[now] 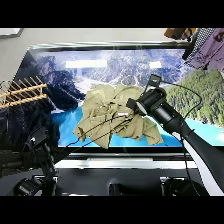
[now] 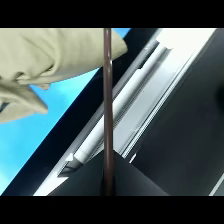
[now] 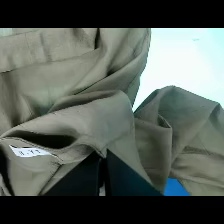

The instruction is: Fold the clothes and pants, and hang the long-sleeved shirts on hangers.

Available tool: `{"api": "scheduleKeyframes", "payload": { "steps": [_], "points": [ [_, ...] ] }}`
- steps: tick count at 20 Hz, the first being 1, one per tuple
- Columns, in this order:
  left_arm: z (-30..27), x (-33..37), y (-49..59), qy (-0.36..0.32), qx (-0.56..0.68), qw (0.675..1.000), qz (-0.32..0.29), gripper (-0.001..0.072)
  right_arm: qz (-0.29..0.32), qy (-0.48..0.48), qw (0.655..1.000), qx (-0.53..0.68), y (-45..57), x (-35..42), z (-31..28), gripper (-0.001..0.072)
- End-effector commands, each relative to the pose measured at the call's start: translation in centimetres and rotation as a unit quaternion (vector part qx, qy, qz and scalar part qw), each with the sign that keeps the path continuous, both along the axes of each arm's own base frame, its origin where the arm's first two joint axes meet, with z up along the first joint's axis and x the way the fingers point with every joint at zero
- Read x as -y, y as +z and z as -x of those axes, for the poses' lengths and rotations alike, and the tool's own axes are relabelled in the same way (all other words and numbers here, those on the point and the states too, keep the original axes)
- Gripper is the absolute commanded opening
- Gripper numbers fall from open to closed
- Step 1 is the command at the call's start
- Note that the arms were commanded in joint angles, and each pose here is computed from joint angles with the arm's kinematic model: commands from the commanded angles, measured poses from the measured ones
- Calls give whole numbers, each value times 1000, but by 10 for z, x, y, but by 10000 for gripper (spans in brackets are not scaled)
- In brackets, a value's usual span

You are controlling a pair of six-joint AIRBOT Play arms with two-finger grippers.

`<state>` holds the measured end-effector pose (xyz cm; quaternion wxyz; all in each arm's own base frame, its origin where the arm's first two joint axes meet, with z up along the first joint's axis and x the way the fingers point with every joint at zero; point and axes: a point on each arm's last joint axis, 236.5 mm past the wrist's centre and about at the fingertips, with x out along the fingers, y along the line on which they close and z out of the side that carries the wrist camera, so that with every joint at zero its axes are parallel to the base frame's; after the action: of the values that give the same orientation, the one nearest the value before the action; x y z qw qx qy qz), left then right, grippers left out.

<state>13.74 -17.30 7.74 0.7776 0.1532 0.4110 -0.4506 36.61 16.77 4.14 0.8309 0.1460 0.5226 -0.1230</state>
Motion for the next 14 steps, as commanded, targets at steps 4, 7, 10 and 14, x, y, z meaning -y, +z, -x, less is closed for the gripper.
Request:
{"api": "scheduleKeyframes", "payload": {
  "steps": [4,7,10,14],
  "points": [
    [-23,21,-13,-22,4,1000,14,18,-35,34,999,5,17,-14,9,21],
    [-36,34,-19,-29,0,999,27,18,-52,54,997,34,46,-16,13,21],
    [-45,48,-22,-43,2,998,44,17,-63,88,992,62,79,-20,16,21],
    [-59,57,-27,-34,5,998,57,18,-52,114,990,65,112,-15,25,21]
  ]
}}
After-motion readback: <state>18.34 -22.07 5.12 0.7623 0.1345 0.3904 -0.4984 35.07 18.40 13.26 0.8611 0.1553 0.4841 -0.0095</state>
